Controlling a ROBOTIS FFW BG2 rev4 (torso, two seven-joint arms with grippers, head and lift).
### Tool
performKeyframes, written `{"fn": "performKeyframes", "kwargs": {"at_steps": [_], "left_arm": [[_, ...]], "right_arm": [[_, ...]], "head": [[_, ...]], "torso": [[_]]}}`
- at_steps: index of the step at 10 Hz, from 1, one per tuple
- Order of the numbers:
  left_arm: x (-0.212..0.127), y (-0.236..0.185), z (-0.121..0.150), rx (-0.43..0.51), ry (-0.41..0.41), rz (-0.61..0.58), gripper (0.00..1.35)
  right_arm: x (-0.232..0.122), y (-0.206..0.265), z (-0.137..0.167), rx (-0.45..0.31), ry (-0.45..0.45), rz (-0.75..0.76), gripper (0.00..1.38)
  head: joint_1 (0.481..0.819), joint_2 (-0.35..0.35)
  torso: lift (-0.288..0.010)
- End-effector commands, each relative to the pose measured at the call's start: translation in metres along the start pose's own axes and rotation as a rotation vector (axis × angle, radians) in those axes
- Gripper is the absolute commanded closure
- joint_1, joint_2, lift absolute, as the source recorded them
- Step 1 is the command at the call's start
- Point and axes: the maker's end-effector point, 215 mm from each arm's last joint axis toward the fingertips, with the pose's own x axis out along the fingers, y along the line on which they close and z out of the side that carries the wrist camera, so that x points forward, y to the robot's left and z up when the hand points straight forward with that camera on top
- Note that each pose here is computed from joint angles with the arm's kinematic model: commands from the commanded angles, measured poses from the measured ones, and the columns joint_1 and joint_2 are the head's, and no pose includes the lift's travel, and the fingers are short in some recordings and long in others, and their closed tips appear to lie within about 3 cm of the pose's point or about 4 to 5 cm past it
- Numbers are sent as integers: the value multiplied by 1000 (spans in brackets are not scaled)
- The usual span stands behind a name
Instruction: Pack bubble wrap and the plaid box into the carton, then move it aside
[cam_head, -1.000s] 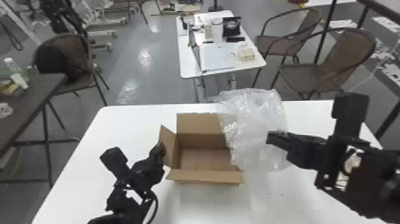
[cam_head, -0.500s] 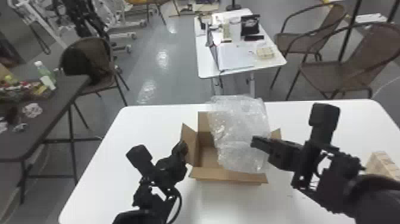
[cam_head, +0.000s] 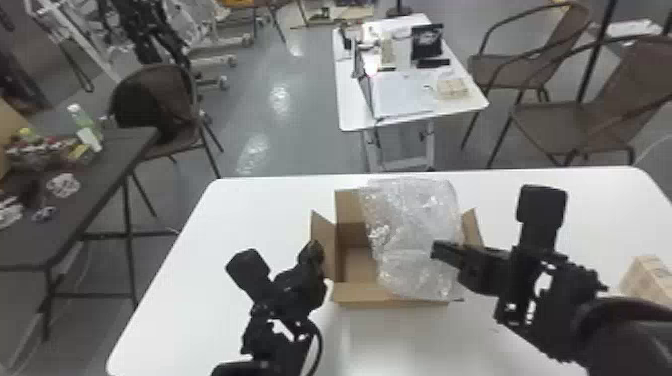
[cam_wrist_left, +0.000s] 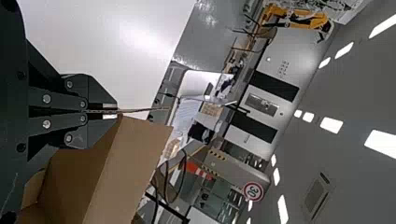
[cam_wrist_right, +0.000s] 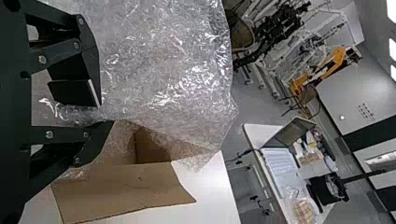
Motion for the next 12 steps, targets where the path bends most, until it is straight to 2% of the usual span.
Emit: {"fn": "performKeyframes", "kwargs": {"at_steps": [1, 2, 3, 4, 5, 6, 9, 11, 12], "left_arm": [[0, -1, 0, -1, -2, 0, 1214], [0, 0, 0, -3, -1, 0, 1214], [1, -2, 1, -4, -2, -4, 1214], [2, -4, 1, -4, -2, -7, 1214], [2, -4, 2, -6, -3, -8, 1214], [2, -3, 2, -9, -4, -5, 1214], [2, -3, 4, -9, -8, -7, 1214], [1, 0, 4, -10, -10, -3, 1213], [1, 3, 5, -16, -10, 3, 1214]], "right_arm": [[9, -13, -11, -21, 30, -42, 1081], [15, -17, -15, -30, 49, -52, 1064], [20, -20, -15, -52, 57, -66, 874], [23, -22, -14, -62, 59, -70, 496], [24, -21, -12, -59, 50, -67, 179], [24, -18, -10, -59, 40, -51, 78], [33, 10, -4, -34, -14, 128, 131], [5, 14, 35, -107, -120, 129, 131], [-21, 1, 58, -201, -203, 122, 134]], "head": [[695, 232], [695, 229], [695, 225], [695, 225], [695, 223], [695, 221], [695, 237], [695, 251], [695, 243]], "torso": [[-27], [-27], [-27], [-27], [-27], [-27], [-27], [-27], [-27]]}}
